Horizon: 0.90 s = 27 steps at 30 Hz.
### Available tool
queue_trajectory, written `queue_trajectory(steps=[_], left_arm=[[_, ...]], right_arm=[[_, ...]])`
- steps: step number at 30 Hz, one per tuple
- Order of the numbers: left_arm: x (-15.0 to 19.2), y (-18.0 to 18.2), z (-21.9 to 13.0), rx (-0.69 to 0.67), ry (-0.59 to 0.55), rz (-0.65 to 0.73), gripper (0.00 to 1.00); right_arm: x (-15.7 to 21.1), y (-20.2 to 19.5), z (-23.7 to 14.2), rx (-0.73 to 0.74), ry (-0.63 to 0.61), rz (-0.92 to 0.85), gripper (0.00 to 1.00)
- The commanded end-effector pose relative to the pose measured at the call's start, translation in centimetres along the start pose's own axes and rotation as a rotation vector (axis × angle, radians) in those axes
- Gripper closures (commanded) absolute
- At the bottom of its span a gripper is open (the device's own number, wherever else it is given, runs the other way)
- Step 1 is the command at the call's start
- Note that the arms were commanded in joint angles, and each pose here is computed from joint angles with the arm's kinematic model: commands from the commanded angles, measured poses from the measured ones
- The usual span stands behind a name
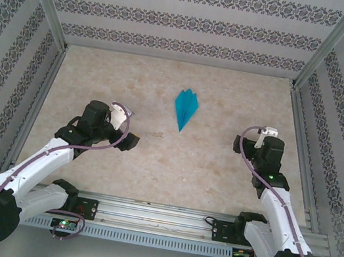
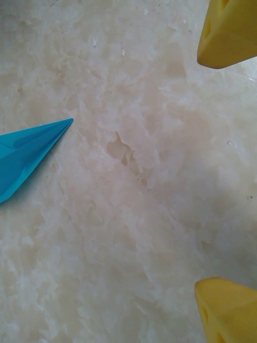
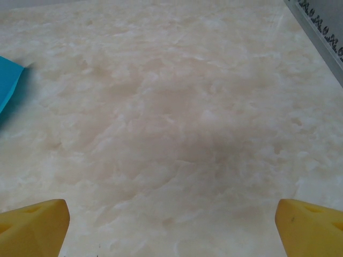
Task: Fold a paper plane with a square sheet of paper (fold left side to right side)
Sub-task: Reset both arms
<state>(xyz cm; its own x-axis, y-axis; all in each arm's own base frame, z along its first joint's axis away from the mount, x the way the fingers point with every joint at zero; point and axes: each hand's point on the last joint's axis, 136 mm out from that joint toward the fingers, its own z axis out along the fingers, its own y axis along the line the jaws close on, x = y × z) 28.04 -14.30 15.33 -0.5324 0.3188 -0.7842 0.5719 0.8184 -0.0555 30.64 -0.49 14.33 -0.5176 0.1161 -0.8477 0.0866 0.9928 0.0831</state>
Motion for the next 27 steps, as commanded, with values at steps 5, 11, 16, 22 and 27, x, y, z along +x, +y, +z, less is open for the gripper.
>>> queue_trajectory(steps=[5, 11, 16, 22, 27], left_arm=[[-0.1, 0.2, 0.0, -0.003, -0.004, 0.019, 0.00], [0.0, 0.1, 0.1, 0.003, 0.001, 0.019, 0.00], [0.1, 0.1, 0.2, 0.006, 0.008, 0.018, 0.00], [0.3, 0.1, 0.3, 0.006, 0.015, 0.018, 0.00], [0.4, 0.2, 0.5, 0.006, 0.023, 0.018, 0.00]], right_arm=[[-1.4, 0.0, 0.9, -0.015, -0.104, -0.021, 0.02], [-1.1, 0.0, 2.1, -0.025, -0.139, -0.024, 0.02], [-0.8, 0.1, 2.9, -0.049, -0.176, -0.034, 0.02], [-0.9, 0.8, 4.0, -0.098, -0.225, -0.054, 0.02], [-1.0, 1.3, 4.6, -0.126, -0.261, -0.063, 0.02]])
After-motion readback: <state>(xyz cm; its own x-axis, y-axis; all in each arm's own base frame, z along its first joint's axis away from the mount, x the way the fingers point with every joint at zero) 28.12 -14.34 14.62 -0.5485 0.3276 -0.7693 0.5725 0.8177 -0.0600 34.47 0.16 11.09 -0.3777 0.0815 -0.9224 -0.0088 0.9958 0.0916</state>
